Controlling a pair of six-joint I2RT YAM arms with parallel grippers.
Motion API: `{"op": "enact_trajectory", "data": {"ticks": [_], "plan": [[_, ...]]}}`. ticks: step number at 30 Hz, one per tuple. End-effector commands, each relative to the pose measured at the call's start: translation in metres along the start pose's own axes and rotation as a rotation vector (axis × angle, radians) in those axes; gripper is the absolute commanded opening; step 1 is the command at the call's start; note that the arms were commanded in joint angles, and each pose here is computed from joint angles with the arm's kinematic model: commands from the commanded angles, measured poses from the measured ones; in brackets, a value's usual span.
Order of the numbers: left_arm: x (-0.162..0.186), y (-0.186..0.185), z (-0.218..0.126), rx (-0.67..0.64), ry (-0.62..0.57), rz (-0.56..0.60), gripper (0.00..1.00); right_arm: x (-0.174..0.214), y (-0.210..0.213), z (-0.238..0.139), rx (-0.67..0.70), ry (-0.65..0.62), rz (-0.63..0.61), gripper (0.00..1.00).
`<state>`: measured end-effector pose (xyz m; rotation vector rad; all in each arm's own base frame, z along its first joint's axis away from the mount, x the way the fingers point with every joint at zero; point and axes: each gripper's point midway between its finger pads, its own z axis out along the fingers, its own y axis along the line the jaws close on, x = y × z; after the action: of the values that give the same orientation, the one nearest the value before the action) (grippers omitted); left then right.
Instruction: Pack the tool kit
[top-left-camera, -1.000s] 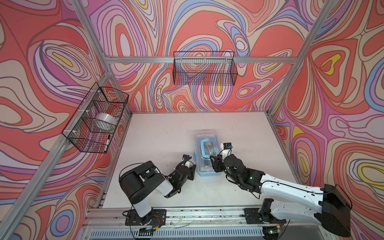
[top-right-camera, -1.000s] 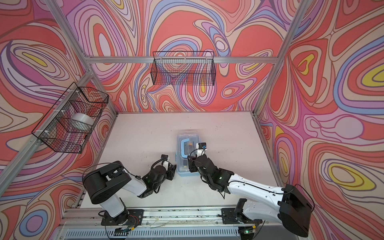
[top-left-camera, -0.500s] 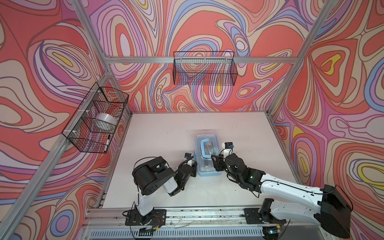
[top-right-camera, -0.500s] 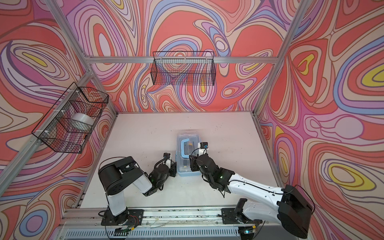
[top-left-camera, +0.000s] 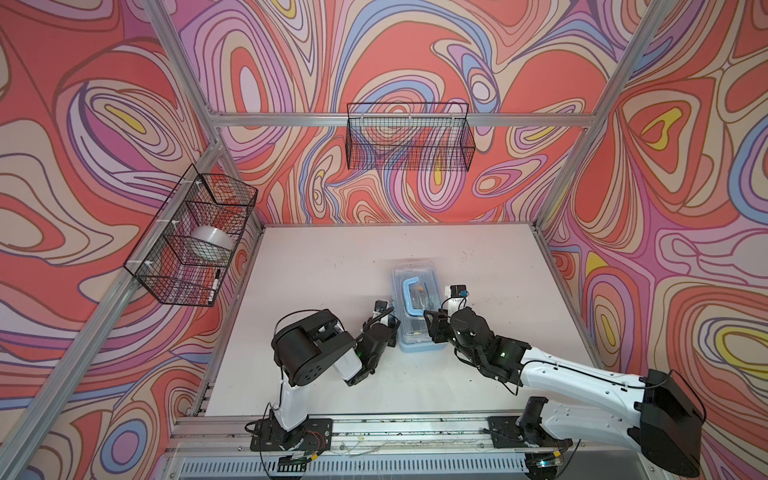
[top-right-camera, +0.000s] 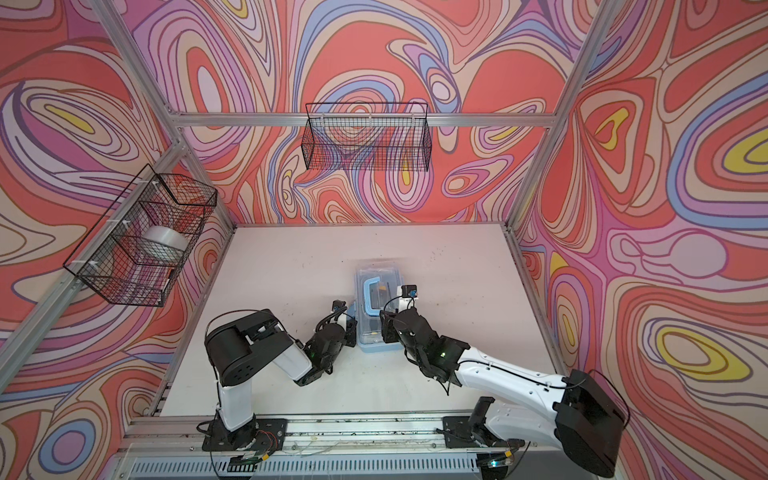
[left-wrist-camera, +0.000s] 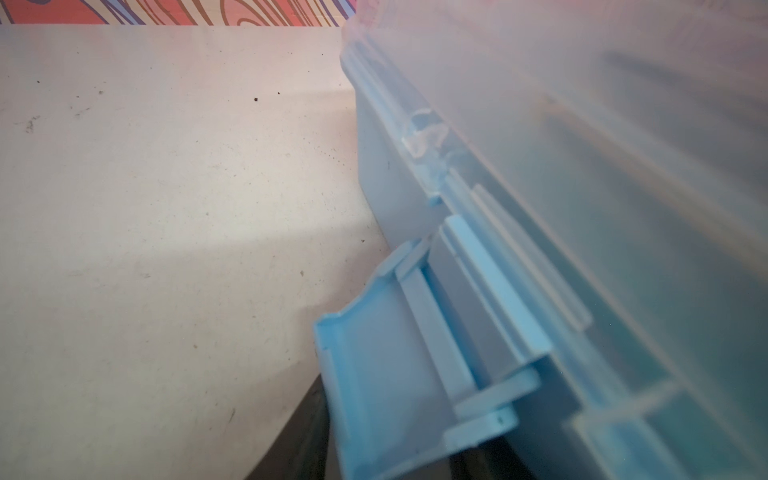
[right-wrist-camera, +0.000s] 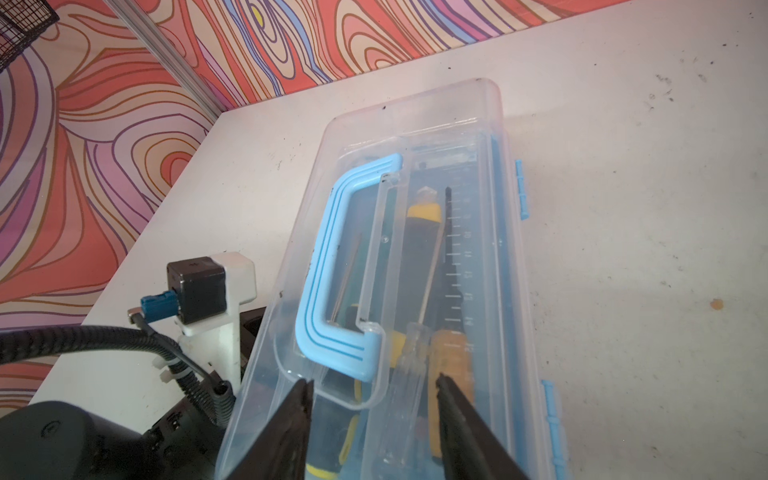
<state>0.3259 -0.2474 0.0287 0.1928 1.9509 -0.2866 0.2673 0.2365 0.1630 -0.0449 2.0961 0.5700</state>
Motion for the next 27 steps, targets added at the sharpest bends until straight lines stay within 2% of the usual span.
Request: {"op": "enact_trajectory", "data": {"ticks": [1,14,27], "plan": [[-0.011,0.013,-0.002,-0.047,-0.030,0.008,0.44,0.005,-0.005,0.001,0.015,0.009,0.001,0.51],[-0.047,0.020,-0.019,-0.033,-0.097,-0.036,0.43,0.011,-0.003,0.008,0.015,0.037,0.013,0.50],[-0.067,0.009,-0.034,0.072,-0.108,-0.176,0.42,0.028,0.005,0.020,-0.022,0.104,0.027,0.50]]}}
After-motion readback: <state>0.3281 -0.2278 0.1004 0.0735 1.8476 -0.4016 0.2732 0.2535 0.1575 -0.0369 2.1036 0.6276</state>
